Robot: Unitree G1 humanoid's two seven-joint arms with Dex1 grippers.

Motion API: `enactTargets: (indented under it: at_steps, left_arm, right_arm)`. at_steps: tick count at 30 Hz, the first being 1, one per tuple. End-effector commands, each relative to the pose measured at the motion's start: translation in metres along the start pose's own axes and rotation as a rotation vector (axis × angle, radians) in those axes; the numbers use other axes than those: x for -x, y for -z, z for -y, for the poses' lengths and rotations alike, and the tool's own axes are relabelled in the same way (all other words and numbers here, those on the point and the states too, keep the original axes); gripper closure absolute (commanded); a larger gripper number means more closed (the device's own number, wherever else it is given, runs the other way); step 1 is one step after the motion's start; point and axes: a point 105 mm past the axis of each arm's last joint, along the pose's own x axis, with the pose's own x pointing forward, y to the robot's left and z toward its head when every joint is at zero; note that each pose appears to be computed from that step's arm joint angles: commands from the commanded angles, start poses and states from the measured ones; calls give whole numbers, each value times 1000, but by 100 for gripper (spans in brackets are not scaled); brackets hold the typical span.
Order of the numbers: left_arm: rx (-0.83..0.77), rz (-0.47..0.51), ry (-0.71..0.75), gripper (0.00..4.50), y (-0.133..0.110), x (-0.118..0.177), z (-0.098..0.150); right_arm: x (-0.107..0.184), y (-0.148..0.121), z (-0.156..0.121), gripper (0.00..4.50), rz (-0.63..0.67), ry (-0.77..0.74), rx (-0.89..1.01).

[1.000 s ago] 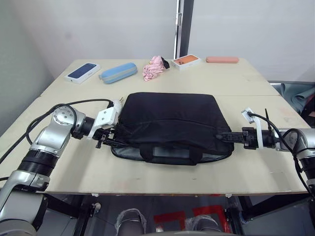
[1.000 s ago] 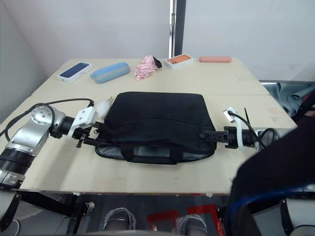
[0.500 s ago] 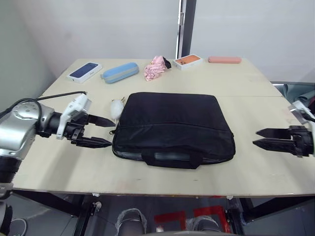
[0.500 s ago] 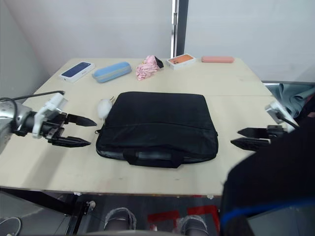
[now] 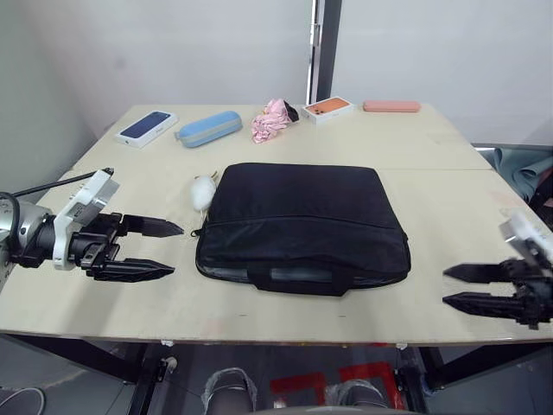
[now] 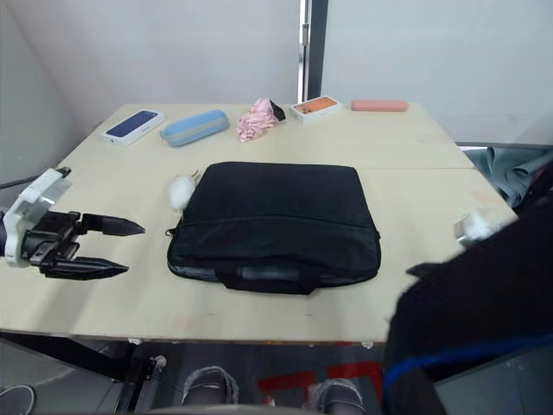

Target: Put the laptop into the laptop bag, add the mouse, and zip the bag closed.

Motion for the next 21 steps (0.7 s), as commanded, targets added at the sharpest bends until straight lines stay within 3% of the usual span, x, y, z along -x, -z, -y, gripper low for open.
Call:
enactTargets:
  at_steps: [1,5,7,8,13,19,21]
  left_arm:
    - [-102,38,86,82,-22,-8,14]
    - [-102,44,105,82,-34,-20,16]
    - [-54,31,50,32,-36,-22,7]
    - [-42,25,26,3,-36,-22,3]
    - [-47,-5,23,1,-33,-16,7]
    - [-113,-74,0,1,-23,-4,15]
    - [-103,-58,-12,1,-24,-2,16]
  right_arm:
    - [-15,-1,0,257,1,-25,23]
    - [-38,-1,2,383,5,-53,32]
    - [-49,1,2,449,-6,-71,41]
    - [-53,2,1,450,-10,-79,41]
    - [-81,6,18,450,-49,-19,132]
    - [-105,5,20,450,-60,-53,210]
    - [-114,1,19,450,-51,-61,228]
